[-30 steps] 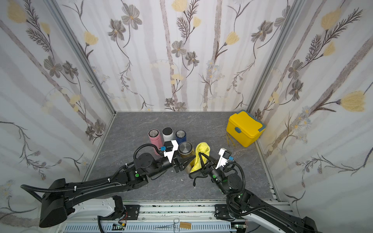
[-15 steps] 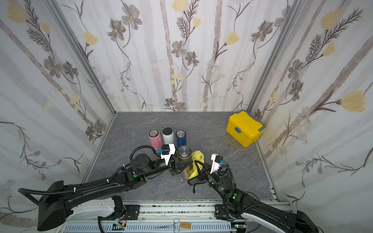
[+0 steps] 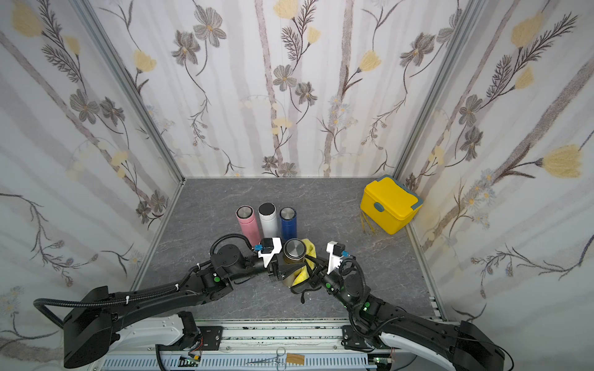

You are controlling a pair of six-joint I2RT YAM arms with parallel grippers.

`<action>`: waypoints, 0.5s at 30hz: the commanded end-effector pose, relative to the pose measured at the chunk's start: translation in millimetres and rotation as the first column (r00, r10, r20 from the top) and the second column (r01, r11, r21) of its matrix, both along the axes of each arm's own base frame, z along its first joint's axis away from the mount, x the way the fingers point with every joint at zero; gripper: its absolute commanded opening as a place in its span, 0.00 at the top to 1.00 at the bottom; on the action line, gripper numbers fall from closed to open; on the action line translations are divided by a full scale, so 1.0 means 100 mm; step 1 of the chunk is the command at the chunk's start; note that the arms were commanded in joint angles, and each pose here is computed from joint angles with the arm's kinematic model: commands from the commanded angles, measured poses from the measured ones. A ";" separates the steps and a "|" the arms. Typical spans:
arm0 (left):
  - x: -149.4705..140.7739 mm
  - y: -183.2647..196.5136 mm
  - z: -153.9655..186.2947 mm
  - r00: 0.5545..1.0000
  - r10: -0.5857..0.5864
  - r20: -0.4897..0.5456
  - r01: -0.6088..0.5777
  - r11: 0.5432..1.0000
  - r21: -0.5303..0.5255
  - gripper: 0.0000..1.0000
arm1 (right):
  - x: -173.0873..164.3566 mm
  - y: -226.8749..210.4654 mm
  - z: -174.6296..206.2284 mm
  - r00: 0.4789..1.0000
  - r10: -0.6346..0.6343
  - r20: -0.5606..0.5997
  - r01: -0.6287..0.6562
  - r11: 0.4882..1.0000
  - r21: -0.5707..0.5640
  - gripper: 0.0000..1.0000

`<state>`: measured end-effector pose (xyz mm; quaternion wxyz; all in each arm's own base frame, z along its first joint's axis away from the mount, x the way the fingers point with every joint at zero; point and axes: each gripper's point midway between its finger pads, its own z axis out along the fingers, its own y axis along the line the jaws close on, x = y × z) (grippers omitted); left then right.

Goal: Wipe the surface of the thermos
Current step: Wipe the dirt from the surface of the thermos.

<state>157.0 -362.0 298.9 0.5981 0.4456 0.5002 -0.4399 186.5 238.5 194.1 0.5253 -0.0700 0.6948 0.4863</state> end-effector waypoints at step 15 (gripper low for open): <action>-0.21 0.26 0.18 0.965 -0.047 0.256 0.069 0.995 -0.077 1.00 | -0.33 0.25 0.67 0.955 0.226 0.191 -0.252 0.960 0.123 1.00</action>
